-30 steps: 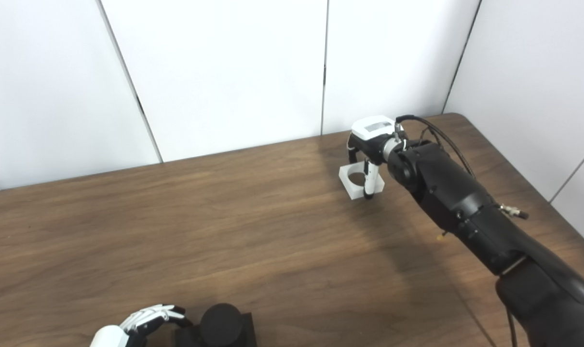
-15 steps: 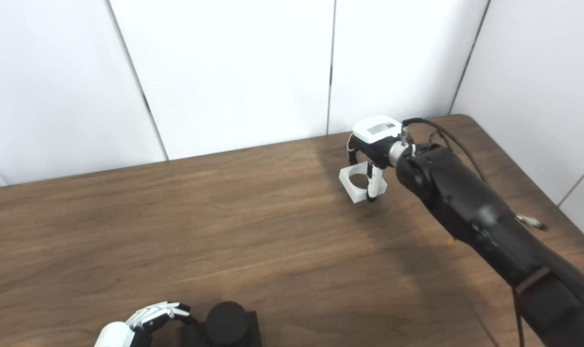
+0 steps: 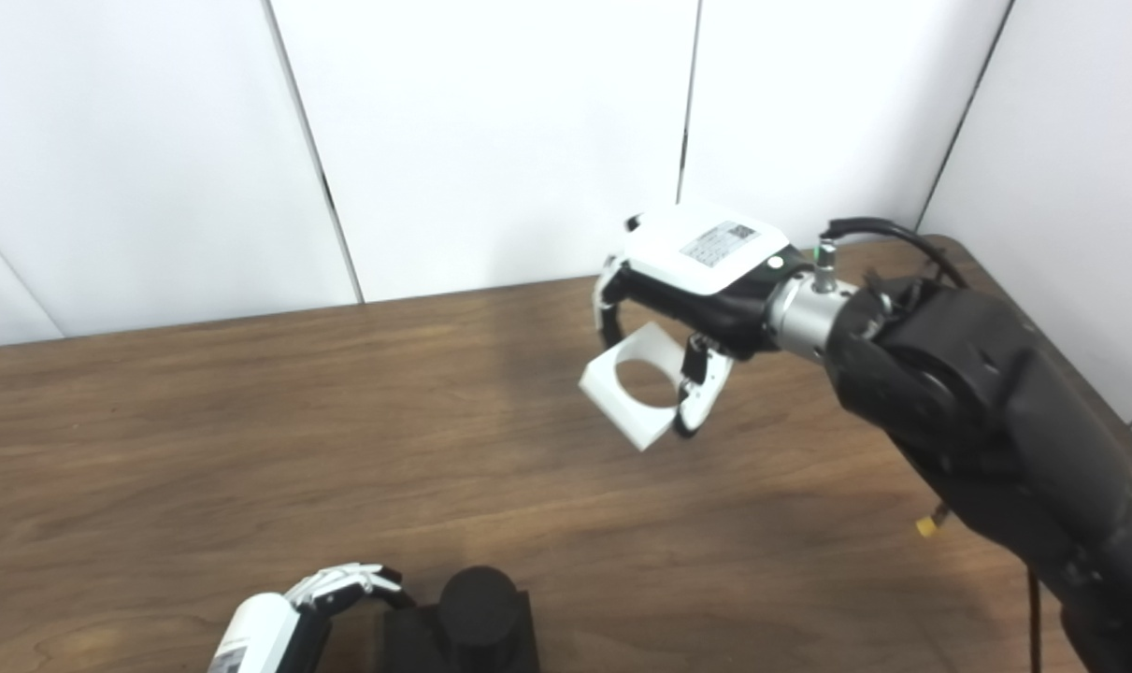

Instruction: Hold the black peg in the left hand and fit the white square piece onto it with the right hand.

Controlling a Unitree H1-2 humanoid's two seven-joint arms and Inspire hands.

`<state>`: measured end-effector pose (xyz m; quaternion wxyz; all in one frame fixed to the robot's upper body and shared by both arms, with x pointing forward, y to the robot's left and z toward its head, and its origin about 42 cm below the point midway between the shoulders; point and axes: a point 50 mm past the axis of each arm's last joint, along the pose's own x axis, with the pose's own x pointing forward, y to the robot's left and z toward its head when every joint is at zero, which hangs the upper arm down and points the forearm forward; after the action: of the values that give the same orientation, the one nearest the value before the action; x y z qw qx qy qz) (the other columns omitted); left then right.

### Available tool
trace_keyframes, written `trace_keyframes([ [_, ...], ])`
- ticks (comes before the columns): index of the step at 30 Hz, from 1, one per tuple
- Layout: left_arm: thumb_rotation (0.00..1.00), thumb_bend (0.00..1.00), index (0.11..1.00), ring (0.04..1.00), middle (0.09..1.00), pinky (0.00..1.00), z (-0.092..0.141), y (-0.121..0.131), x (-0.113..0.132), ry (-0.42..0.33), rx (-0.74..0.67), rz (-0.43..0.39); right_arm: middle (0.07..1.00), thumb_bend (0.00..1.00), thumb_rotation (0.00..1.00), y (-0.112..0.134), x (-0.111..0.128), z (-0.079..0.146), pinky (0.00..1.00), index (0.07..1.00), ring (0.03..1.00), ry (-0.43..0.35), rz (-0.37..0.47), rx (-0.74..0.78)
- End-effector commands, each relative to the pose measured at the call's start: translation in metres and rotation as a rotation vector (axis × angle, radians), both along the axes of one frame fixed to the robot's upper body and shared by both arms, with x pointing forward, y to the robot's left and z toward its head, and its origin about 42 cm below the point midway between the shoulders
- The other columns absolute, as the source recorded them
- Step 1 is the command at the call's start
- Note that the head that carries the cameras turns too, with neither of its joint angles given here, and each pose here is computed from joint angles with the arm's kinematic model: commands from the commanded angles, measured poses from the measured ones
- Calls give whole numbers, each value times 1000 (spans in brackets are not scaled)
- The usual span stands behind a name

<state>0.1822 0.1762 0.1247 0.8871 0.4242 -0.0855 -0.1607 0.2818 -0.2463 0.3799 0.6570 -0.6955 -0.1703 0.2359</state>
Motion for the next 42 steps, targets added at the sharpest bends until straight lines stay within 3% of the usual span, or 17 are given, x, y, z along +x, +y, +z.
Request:
trace_keyframes([
  [1,44,519,485,784,739,765,1,-7,-3,33,14,-35,757,524,131,9,-11,22,962,483,864,-71,48,35],
  [9,46,519,485,788,742,758,9,-14,2,31,23,-30,746,523,129,42,-31,27,948,481,863,-23,231,100],
  [15,46,520,485,789,743,738,16,-18,7,23,21,-30,751,522,127,54,-32,25,963,481,873,32,293,102],
  [23,47,520,485,799,748,722,22,-23,11,34,15,-25,769,523,127,71,-33,18,994,481,888,75,315,56],
  [30,48,520,485,794,748,730,24,-26,11,30,31,-26,769,524,130,80,-34,-5,976,482,888,117,312,54],
  [42,48,520,485,799,752,726,23,-28,12,46,27,-21,794,525,134,89,-29,-26,1000,483,929,130,315,-9],
])
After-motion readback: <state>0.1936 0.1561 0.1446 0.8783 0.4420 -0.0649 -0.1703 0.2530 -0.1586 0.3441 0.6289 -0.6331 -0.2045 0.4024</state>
